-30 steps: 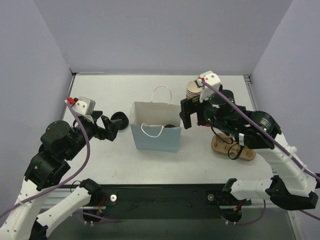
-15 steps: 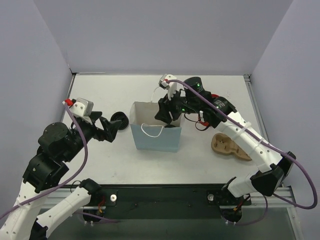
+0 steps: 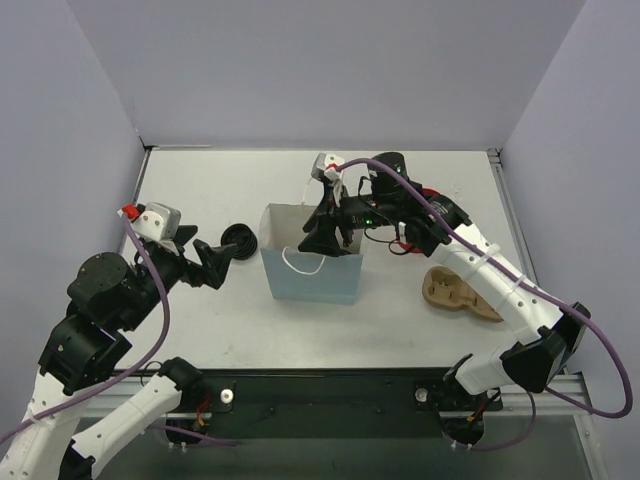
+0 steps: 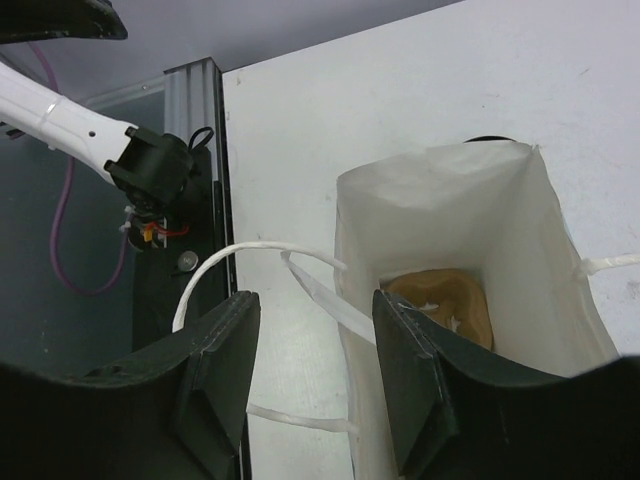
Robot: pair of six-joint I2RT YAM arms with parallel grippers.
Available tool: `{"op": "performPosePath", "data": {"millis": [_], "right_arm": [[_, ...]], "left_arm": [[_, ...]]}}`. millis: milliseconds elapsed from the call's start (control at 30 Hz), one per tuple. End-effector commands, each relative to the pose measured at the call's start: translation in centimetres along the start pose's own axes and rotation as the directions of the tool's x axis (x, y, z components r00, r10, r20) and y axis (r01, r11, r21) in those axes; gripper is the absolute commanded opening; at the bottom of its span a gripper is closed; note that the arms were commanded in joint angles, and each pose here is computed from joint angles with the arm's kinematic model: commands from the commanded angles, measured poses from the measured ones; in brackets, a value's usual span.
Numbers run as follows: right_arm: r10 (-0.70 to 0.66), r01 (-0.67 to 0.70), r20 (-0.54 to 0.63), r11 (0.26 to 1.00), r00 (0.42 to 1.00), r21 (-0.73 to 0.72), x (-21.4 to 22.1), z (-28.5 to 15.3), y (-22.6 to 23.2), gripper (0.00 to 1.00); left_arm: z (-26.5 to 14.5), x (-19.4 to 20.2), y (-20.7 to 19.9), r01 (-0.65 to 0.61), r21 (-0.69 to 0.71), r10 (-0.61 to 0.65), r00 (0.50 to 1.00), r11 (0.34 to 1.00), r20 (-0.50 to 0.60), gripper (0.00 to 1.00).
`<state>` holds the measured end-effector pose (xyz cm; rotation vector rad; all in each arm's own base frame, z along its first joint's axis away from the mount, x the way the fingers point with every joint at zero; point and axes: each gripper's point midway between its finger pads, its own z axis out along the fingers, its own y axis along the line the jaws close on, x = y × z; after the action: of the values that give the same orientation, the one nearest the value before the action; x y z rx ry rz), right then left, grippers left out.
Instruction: Pack the takeout coffee
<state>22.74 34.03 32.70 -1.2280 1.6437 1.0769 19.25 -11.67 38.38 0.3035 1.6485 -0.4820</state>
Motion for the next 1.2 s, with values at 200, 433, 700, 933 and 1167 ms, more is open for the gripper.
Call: {"op": "performPosePath", "data": {"millis": [200, 433, 700, 933, 1167], "right_arm": [[-0.123, 0.122, 0.0, 0.99, 0.992, -0.07, 0.7, 1.9, 0.9, 0.51], [-0.199, 0.197, -0.047, 0.98, 0.979, -0.037, 1.9, 3.0, 0.6, 0.49], [-0.227, 0.227, -0.051, 0.974, 0.973, -0.005, 1.8, 2.5, 0.1, 0.12], [-0.245, 0.246, -0.048, 0.969, 0.968, 0.03, 1.0, 2.4, -0.4, 0.0], [-0.259, 0.263, -0.057, 0.962, 0.964, 0.073, 0.5, 2.0, -1.1, 0.0]], "left_arm": [[-0.7, -1.9, 0.3, -0.027, -0.017, 0.028, 0.998, 0.999, 0.055, 0.97], [-0.9, -1.9, 0.6, -0.026, -0.027, 0.027, 0.998, 0.999, 0.06, 0.97], [-1.2, -1.8, 0.8, -0.027, -0.038, 0.029, 0.998, 0.999, 0.06, 0.97], [-1.0, -1.6, 0.8, -0.021, -0.038, 0.023, 0.998, 0.999, 0.059, 0.97], [-1.1, -1.6, 0.7, -0.016, -0.034, 0.018, 0.998, 0.999, 0.062, 0.97]]}}
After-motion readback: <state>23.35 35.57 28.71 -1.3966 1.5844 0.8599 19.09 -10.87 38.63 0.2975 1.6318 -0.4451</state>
